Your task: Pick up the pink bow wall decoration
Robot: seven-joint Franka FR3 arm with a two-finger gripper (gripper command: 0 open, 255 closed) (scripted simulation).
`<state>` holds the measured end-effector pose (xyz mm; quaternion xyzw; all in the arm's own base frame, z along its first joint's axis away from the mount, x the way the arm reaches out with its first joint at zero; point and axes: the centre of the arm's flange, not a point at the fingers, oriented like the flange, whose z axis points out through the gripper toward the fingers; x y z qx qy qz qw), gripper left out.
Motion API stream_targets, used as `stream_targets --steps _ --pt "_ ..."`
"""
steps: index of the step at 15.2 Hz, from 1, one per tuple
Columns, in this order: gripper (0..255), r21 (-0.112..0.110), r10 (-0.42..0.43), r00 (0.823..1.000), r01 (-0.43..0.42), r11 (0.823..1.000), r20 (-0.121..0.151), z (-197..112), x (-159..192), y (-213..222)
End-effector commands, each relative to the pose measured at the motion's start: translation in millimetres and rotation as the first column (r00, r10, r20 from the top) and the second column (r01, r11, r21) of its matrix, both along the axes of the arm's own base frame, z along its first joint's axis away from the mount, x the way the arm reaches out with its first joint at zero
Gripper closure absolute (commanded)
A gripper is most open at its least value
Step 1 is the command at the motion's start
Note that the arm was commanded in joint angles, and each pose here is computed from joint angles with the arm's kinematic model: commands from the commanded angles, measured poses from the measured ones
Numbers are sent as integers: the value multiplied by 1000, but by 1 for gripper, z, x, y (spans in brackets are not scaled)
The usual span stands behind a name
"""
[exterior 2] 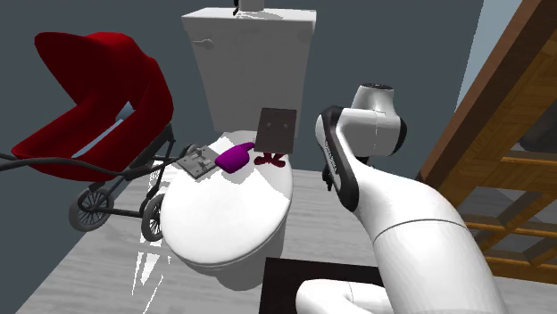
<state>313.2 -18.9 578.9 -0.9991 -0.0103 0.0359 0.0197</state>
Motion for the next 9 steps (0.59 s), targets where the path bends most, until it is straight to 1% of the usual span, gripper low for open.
stream_targets --steps 1,3,5,7,9 --pt "0 0 0 1000 0 1000 0 0 0 0" --pt "0 87 3 1000 -5 996 27 -11 18 -2" --pt "0 173 3 999 -12 985 54 -21 36 -4" --pt "0 258 1 997 -22 966 80 -32 54 -4" --pt "0 341 -3 994 -33 940 107 -41 73 -4"
